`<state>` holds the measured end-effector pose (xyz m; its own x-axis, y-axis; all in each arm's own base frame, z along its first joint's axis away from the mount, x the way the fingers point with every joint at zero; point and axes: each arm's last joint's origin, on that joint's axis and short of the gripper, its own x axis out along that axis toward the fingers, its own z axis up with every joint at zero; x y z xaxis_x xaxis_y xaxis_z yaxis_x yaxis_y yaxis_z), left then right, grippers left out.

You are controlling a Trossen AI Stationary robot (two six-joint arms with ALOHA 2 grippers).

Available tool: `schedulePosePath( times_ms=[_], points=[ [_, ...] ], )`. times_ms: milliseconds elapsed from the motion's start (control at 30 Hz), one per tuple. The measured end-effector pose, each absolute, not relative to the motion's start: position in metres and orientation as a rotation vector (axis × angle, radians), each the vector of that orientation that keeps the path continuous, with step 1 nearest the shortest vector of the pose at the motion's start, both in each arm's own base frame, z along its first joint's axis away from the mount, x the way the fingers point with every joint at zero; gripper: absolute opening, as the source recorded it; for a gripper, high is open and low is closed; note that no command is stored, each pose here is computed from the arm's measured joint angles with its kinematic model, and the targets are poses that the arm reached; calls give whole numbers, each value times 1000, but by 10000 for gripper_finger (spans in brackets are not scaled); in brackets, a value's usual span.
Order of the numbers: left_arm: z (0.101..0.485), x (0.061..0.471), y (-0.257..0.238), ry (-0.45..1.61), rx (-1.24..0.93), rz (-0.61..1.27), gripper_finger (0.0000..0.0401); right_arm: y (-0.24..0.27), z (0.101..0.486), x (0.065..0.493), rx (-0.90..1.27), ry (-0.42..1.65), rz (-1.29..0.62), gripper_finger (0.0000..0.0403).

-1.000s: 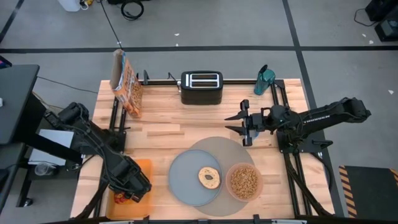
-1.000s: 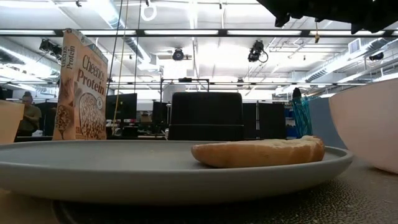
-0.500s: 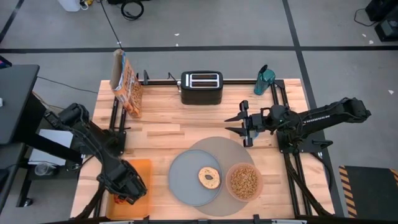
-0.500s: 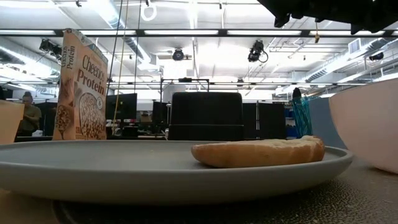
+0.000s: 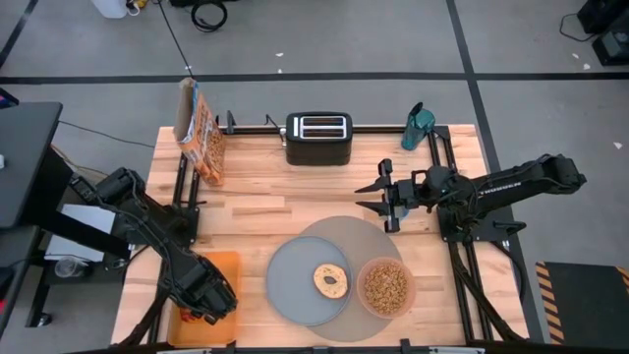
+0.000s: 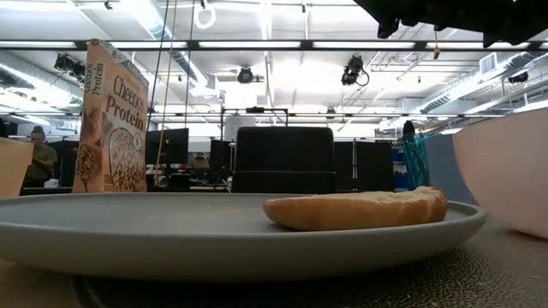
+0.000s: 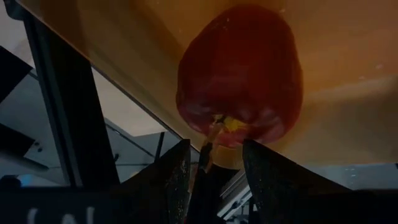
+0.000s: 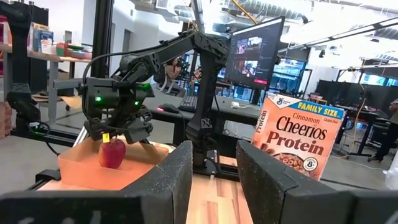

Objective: Arrange a breakfast setting
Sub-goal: Put the apple on the blue plate to the left of the toasted bread

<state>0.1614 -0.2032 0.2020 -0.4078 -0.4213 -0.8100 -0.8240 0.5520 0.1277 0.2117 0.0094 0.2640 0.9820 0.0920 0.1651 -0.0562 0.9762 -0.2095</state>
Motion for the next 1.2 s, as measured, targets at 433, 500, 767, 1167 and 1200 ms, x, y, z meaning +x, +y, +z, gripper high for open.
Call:
schedulePosePath(
  times_ms=[433, 500, 767, 1167, 1200],
  points=[
    [202, 161, -203, 2033, -1002, 684, 117, 9, 263, 212, -206, -167, 77, 132],
    [202, 161, -203, 2033, -1002, 685, 104, 9, 263, 212, -206, -167, 77, 132],
    [202, 161, -203, 2032, -1001, 685, 62, 10, 263, 212, -206, -167, 85, 132],
    [196, 165, -204, 2054, -973, 647, 19, 10, 263, 212, -204, -164, 101, 132],
    [197, 165, -204, 2060, -974, 640, 19, 10, 263, 212, -204, -164, 100, 132]
  ],
)
